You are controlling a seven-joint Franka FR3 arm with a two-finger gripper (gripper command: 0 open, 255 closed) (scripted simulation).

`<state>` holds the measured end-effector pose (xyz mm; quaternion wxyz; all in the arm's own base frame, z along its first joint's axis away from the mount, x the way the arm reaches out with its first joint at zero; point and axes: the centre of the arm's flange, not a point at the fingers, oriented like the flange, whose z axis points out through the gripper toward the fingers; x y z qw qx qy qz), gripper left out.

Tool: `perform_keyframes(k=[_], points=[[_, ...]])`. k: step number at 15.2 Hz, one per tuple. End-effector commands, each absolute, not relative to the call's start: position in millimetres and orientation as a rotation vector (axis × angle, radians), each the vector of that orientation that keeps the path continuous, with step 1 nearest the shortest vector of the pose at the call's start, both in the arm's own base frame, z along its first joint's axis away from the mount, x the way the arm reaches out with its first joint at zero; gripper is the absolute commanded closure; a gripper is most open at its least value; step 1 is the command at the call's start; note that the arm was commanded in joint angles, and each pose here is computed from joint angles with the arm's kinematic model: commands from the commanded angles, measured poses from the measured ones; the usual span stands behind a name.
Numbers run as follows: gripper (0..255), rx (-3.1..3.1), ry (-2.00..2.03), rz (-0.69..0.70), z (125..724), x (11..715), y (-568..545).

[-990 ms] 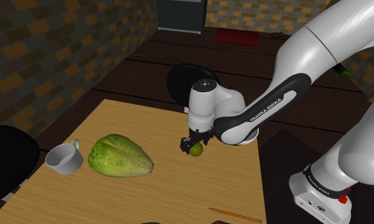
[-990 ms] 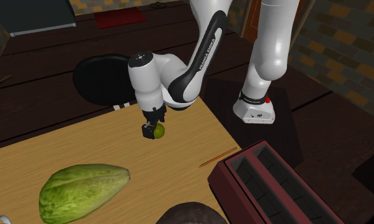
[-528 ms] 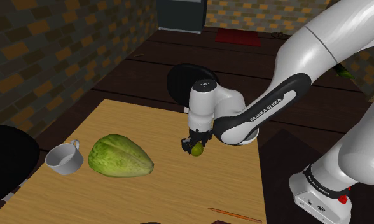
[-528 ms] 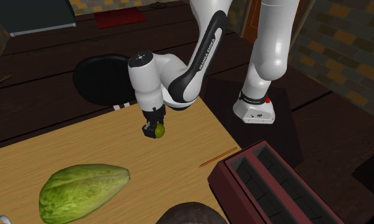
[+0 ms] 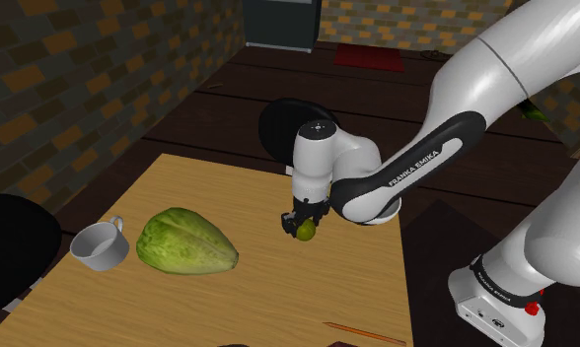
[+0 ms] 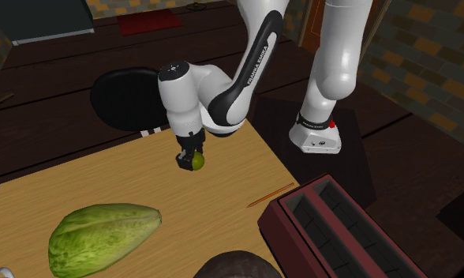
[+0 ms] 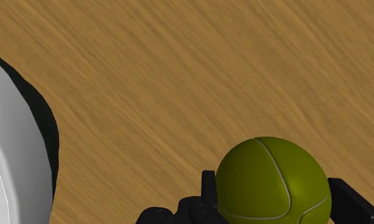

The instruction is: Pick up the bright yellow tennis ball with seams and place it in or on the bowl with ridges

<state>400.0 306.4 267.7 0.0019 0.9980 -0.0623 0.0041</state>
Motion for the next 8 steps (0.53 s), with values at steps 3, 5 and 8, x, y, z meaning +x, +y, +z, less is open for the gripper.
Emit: perform_keyframes(k=[3, 5, 8], points=[[255, 3.132, -0.195, 0.013, 288, 399, 306], [255, 3.132, -0.195, 0.013, 298, 399, 306], [255, 3.132, -0.195, 0.013, 314, 399, 306]])
